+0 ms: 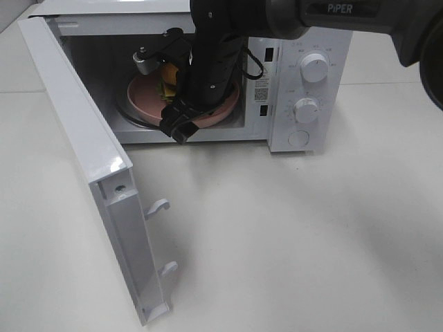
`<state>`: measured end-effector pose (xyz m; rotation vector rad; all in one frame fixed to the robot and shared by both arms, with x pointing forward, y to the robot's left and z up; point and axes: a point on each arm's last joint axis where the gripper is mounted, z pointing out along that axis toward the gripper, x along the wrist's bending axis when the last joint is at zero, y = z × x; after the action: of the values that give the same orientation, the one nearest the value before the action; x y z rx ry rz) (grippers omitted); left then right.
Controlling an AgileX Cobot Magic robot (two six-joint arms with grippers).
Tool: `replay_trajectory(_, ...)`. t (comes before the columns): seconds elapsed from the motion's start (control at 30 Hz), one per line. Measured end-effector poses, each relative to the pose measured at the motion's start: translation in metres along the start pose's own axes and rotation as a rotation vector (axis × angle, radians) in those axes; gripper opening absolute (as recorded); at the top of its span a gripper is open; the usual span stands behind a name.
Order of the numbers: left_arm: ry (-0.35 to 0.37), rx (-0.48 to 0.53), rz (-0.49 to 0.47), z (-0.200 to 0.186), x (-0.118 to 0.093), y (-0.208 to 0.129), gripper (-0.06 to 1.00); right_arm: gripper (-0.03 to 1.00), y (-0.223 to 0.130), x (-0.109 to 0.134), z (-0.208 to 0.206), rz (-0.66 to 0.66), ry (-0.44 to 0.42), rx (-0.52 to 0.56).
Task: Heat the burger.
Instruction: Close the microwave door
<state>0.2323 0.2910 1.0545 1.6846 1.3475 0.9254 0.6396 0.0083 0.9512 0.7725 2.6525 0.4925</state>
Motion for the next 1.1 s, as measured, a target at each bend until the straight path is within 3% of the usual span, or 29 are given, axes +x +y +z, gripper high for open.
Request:
replay_trajectory(0.6,0.0,0.0,0.0,0.0,0.0,0.0,0.0,0.74,-0.008,0.002,-0.005,0.083,0.026,0.1)
replay_trajectory(0.87,0.0,0.0,0.0,0.0,0.0,0.0,0.0,0.74,0.0,-0.003,-0.039,0.112,0.012,0.055)
replay_trajectory(1.1,0.0,0.0,0.0,0.0,0.0,0.0,0.0,0.74,-0.004,0.0,-0.046,0.167,0.048,0.11)
